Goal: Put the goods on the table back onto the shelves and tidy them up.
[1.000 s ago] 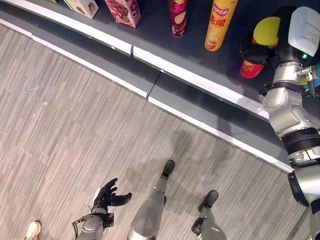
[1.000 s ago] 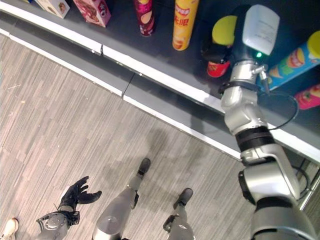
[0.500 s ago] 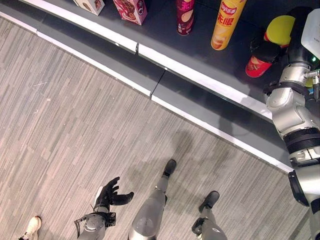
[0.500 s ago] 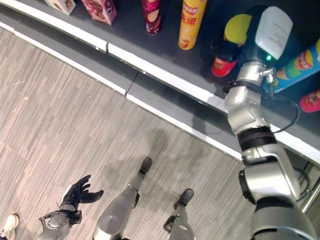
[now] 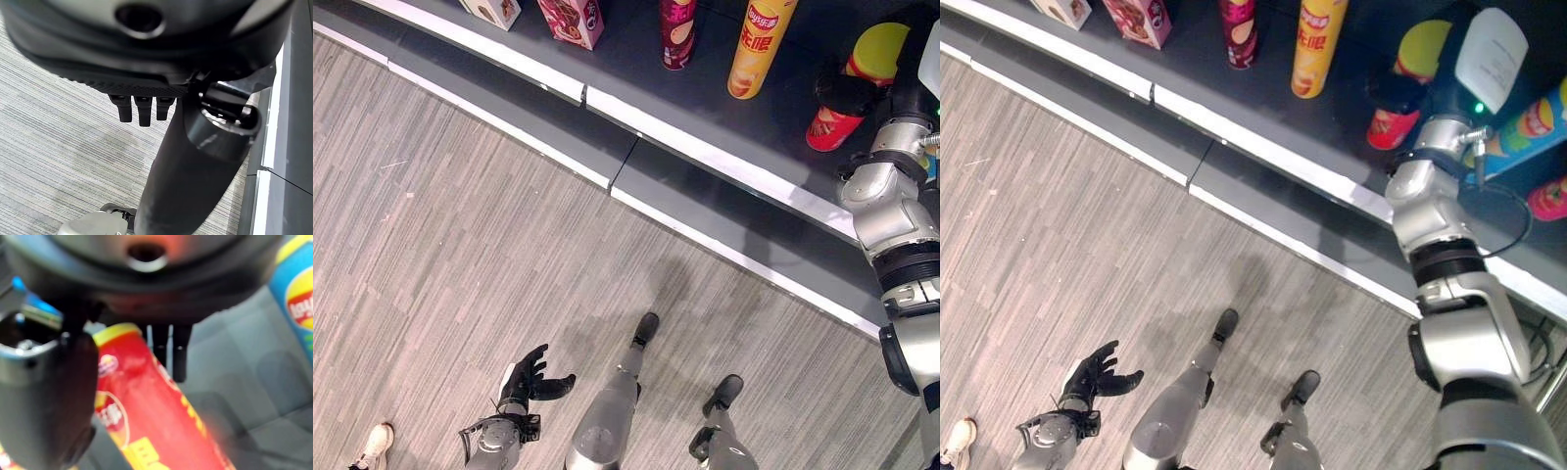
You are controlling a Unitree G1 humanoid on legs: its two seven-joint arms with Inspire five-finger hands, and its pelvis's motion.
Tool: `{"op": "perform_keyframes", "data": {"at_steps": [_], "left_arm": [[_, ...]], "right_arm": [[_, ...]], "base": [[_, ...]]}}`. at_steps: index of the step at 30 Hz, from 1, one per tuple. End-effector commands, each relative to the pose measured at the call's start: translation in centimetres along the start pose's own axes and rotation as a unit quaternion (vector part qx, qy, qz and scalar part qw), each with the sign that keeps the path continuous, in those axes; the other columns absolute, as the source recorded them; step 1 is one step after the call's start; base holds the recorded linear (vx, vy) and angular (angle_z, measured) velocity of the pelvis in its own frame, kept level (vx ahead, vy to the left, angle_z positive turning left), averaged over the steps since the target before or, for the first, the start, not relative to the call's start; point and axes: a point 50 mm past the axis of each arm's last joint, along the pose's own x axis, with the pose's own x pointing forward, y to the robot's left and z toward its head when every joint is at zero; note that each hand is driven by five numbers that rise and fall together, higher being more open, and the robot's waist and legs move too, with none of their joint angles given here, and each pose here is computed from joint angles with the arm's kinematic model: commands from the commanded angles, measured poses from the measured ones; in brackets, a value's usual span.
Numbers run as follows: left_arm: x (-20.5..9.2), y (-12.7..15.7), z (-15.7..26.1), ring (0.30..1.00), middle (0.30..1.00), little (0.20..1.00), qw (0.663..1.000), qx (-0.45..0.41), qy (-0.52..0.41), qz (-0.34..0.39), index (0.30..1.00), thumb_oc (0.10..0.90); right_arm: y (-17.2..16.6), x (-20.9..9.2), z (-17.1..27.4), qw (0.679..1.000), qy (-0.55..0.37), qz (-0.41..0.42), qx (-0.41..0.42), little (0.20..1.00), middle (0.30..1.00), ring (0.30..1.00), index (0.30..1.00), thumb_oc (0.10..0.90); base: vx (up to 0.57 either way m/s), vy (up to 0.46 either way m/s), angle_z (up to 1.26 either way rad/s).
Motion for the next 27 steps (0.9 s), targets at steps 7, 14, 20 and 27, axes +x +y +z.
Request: {"op": "perform_keyframes", "data": {"at_steps": [7,14,20,27], "left_arm": [[-0.1,2.1,0.2,0.9,0.9,0.9,0.999,0.032,-0.01,0.025,0.9,0.8],[-0.1,2.2,0.2,0.9,0.9,0.9,0.999,0.036,-0.007,0.027,0.9,0.8],[0.0,2.2,0.2,0.9,0.9,0.9,0.999,0.04,-0.004,0.027,0.9,0.8],[-0.1,2.6,-0.1,0.9,0.9,0.9,0.998,0.048,0.005,0.033,0.9,0.8]], "right_arm": [[-3.7,2.6,2.7,0.994,-0.072,-0.081,0.003,0.9,0.9,0.9,0.9,0.8],[-3.9,2.4,2.9,0.993,-0.075,-0.09,0.013,0.9,0.9,0.9,0.9,0.8],[-4.9,2.2,3.4,0.988,-0.09,-0.117,0.033,0.9,0.9,0.9,0.9,0.8],[-6.4,1.3,4.6,0.978,-0.128,-0.154,0.063,0.9,0.9,0.9,0.9,0.8]], "base": [[0.0,0.0,0.0],[0.0,-0.018,0.01],[0.0,0.0,0.0],[0.0,0.0,0.0]]}}
